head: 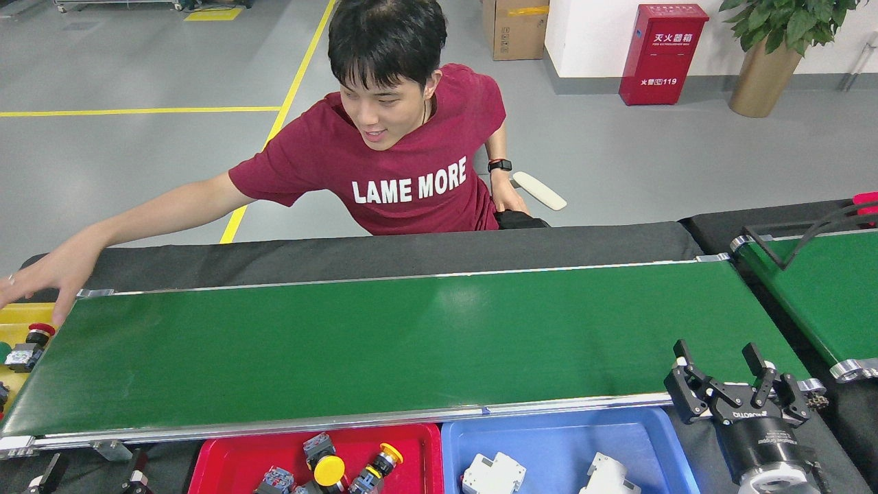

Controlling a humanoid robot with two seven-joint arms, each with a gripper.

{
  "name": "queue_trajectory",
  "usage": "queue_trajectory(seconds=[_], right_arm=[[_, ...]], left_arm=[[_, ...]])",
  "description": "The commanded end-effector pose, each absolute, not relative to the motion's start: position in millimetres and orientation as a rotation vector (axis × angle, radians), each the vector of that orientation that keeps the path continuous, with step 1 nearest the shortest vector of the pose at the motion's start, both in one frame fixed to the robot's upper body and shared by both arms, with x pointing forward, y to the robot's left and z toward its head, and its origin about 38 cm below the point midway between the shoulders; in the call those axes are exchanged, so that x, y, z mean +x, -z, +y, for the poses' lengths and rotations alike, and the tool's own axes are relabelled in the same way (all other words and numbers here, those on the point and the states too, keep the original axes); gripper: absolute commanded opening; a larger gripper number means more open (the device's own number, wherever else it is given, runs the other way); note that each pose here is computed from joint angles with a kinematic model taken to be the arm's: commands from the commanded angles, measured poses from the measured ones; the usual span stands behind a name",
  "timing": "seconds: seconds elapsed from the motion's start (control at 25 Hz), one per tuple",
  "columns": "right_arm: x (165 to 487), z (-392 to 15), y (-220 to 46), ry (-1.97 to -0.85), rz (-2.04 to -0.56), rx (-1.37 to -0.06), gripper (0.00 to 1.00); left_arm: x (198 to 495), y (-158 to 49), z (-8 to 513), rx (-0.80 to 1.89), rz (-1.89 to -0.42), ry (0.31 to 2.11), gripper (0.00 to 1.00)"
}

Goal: Pick switch part from conveyor to tray

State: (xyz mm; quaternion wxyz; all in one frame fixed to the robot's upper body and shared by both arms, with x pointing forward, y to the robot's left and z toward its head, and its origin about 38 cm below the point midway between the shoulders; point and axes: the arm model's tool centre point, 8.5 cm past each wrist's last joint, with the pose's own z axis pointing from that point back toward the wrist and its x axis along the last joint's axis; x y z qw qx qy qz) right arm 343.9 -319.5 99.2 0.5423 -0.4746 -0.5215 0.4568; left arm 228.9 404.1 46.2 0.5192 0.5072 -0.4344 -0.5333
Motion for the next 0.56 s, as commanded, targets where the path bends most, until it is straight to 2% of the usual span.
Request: queue_trajectory(seconds=[0.0, 0.24, 0.32, 0.52], right_arm=[[347, -320, -106, -1.086, -1.247, -1.142, 0.98], [343, -312, -108, -1.108, -1.264, -1.116, 0.98], [336, -306, -99, -1.126, -1.259, -1.085, 0.98], [336, -300, -97, -1.131, -1.263, -1.077, 0.98]], left_arm=[[231, -52, 408, 1.238, -1.041, 1.284, 1.0], [229, -50, 412, 1.239, -1.031, 1.27, 1.0], [229, -51, 413, 1.241, -1.03, 1.267, 1.0], [229, -52, 413, 1.243, -1.031, 1.267, 1.0]])
